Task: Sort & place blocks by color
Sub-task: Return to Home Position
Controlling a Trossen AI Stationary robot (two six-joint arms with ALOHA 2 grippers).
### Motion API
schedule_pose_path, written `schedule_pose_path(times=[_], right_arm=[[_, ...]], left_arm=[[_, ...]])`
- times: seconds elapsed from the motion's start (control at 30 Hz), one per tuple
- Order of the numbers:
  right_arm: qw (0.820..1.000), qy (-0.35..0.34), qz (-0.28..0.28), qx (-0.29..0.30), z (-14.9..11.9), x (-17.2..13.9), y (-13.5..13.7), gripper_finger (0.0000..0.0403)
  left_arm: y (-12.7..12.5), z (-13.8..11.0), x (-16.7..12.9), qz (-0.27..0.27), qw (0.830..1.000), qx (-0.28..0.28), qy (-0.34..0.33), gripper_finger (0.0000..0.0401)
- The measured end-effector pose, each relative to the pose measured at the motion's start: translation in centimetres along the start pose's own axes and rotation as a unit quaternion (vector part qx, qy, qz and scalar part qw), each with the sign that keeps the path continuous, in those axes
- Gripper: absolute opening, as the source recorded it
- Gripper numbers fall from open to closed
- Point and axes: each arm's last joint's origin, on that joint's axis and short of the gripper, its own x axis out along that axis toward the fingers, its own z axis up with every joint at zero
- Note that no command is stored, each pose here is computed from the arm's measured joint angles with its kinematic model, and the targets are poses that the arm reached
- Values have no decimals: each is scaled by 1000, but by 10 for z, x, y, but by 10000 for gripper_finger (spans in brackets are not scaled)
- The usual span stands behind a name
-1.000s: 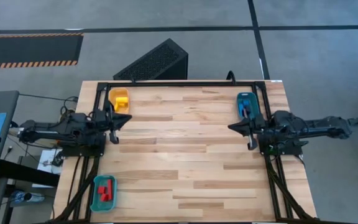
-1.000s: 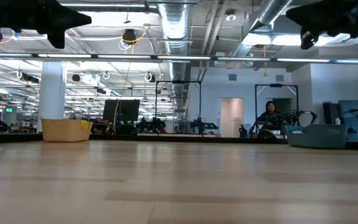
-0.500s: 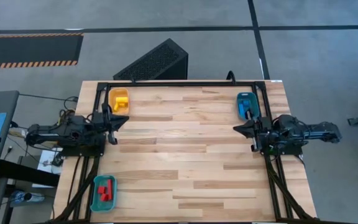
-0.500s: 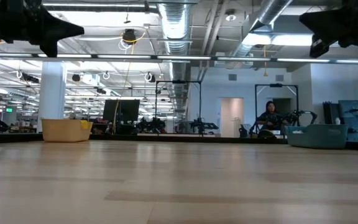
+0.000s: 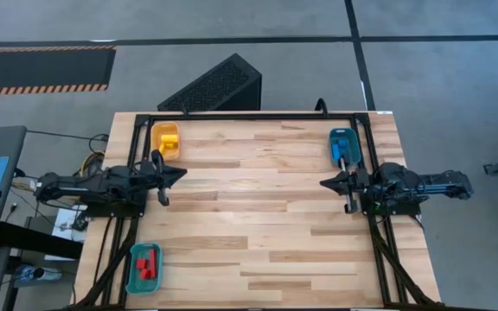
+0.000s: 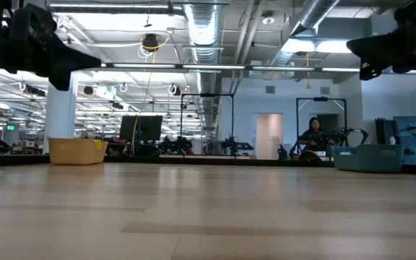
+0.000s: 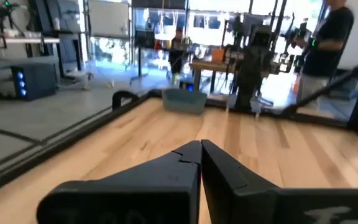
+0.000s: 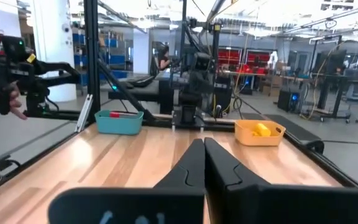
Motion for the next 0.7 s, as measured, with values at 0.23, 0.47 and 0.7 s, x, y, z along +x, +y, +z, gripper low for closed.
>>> schedule_pose_path(times=[0.23, 0.47, 0.7], right_arm=[[1000, -3, 0, -1, 0, 0, 0, 9], [1000, 14, 0, 1, -3, 0, 0, 10], [997, 65, -43, 18, -12, 1, -2, 14]], left_arm=[[-1, -2, 3, -12, 999, -8, -35, 0], [-3, -4, 3, -44, 999, 0, -24, 0], [-4, -5, 4, -61, 998, -20, -15, 0]])
